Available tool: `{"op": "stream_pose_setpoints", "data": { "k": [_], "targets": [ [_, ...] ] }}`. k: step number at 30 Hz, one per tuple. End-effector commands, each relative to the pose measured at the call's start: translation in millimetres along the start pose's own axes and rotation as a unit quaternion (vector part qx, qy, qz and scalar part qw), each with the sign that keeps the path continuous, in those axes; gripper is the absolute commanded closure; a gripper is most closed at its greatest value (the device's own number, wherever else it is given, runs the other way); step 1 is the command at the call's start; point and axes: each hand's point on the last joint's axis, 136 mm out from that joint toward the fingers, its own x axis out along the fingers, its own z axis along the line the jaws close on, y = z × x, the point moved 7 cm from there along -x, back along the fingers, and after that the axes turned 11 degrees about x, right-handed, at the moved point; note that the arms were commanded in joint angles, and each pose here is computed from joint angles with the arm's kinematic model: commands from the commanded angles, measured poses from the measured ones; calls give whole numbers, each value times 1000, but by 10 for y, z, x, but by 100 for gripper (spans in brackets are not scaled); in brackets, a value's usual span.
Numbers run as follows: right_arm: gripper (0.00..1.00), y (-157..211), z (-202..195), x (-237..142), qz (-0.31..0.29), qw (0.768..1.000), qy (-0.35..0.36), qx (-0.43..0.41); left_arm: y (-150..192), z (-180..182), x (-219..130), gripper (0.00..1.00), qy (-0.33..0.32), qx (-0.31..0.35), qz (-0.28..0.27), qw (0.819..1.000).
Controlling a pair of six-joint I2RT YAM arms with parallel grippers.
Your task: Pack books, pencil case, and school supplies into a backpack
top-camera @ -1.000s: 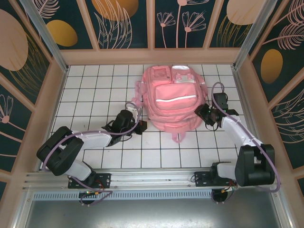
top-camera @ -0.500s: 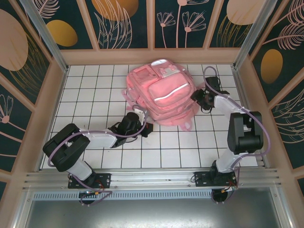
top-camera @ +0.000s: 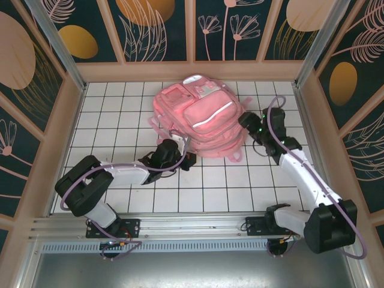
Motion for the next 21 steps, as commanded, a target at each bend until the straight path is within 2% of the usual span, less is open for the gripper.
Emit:
{"op": "stream_pose_setpoints", "data": {
  "k": [1,4,6,11,21],
  "targets": [
    [34,543,-269,169,129,987,-21,94,-253,-207,-36,100,44,7,-31,999],
    [36,796,-378,258,168,975,-36,139,-268,-235,-15,100,55,2,-31,998],
    [33,875,-353,296,176,973,-48,144,-257,-241,4,100,56,0,-26,998],
    [32,920,-200,346,165,973,-80,142,-225,-235,-6,100,52,-2,-22,998],
    [36,938,-170,595,170,968,-83,164,-214,-249,-26,100,57,-10,-22,998]
  ]
}}
